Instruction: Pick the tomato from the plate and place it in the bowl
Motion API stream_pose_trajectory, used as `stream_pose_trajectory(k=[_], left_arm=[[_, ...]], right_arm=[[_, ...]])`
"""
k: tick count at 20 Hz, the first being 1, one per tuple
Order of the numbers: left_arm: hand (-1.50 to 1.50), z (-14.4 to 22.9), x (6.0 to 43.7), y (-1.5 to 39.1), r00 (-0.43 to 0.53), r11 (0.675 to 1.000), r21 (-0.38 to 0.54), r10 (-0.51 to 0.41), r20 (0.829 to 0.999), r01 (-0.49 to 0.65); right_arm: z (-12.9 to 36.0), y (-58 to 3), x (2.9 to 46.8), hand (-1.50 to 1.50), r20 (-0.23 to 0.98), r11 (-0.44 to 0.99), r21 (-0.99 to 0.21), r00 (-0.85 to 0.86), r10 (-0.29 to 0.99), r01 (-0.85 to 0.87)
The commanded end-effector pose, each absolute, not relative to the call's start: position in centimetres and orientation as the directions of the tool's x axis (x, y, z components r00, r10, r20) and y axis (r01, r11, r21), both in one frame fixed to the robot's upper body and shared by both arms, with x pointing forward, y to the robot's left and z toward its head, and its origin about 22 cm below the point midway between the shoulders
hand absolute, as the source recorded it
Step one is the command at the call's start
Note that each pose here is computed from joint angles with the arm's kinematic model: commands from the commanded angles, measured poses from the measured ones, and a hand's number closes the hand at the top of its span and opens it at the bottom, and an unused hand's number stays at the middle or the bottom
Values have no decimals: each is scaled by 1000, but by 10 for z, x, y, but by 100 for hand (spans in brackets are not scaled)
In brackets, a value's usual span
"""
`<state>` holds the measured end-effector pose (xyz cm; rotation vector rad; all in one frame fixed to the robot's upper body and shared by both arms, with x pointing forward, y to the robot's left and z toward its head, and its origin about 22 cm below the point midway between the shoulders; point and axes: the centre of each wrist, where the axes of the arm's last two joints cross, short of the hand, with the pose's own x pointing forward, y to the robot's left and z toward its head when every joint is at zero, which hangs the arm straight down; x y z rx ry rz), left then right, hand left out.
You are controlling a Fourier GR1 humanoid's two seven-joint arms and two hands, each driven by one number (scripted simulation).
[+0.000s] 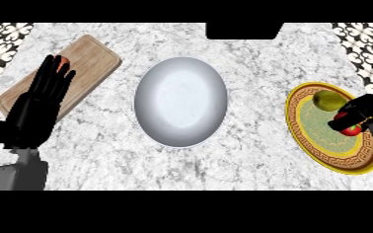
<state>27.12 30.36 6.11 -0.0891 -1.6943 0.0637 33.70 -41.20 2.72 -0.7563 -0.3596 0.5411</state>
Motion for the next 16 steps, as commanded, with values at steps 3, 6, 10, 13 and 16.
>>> stream_pose_trajectory(k=[3,6,10,13,16], left_arm=[[0,59,276,291,-105,992,-97,105,989,81],[0,62,283,280,-102,986,-96,111,989,140],[0,58,284,274,-87,989,-103,112,990,103],[0,45,270,291,-66,994,-101,104,992,48],[0,51,274,289,-91,996,-92,91,992,-2]], right_arm=[[37,-231,370,150,280,323,-774,165,946,-544],[64,-120,358,150,321,156,-837,-241,916,-524],[83,-10,295,150,296,75,-913,-523,800,-402],[102,5,252,150,276,118,-942,-528,803,-314],[124,12,212,150,243,159,-966,-502,830,-204]])
